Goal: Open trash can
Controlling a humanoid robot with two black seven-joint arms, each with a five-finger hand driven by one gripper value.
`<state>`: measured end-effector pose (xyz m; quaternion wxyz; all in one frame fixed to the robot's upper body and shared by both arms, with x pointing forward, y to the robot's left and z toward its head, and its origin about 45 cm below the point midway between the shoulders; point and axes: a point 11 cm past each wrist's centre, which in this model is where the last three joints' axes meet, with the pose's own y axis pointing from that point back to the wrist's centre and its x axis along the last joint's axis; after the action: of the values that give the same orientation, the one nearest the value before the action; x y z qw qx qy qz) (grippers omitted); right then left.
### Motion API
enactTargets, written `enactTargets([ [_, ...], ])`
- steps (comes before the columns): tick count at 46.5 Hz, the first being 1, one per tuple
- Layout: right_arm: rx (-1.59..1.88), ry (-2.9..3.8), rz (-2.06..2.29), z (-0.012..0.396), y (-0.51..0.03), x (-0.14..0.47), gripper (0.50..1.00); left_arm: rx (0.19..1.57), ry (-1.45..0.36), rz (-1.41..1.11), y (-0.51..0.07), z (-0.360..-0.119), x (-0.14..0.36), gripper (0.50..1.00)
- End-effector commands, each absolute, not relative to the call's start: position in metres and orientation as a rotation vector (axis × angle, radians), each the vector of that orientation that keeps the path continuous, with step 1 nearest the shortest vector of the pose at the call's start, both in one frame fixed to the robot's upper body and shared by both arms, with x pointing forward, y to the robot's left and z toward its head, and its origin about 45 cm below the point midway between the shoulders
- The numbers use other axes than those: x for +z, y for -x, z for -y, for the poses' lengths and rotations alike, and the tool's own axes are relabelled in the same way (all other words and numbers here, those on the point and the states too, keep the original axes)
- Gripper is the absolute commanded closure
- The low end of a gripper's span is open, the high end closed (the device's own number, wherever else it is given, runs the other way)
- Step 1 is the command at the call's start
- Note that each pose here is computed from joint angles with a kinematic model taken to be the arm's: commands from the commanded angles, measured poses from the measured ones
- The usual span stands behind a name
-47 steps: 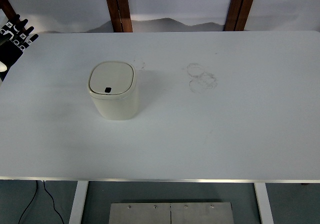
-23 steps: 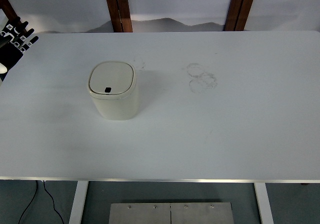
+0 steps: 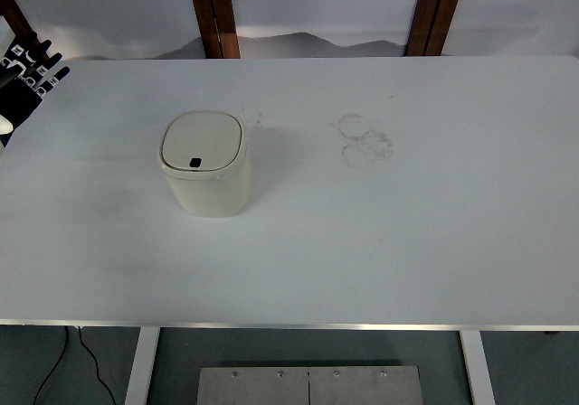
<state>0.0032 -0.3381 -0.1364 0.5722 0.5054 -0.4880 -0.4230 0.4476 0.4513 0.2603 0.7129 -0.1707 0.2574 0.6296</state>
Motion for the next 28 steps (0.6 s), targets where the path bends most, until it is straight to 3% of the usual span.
enactTargets([
  [1,-0.991,-1.186,1.143,0.338,-0.003,-0.136,0.505,1.395,0.378,-0.570,-0.448,-0.451,0.260,0.500],
  [22,-0.991,-1.186,1.143,0.338,-0.003,-0.136,0.505,1.414,0.347,-0.578,-0.452,-0.447,0.262,0.500],
  [28,-0.991,-1.186,1.143,0.338,-0.003,-0.136,0.505,1.388,0.332,-0.596,-0.455,-0.426,0.266,0.500],
])
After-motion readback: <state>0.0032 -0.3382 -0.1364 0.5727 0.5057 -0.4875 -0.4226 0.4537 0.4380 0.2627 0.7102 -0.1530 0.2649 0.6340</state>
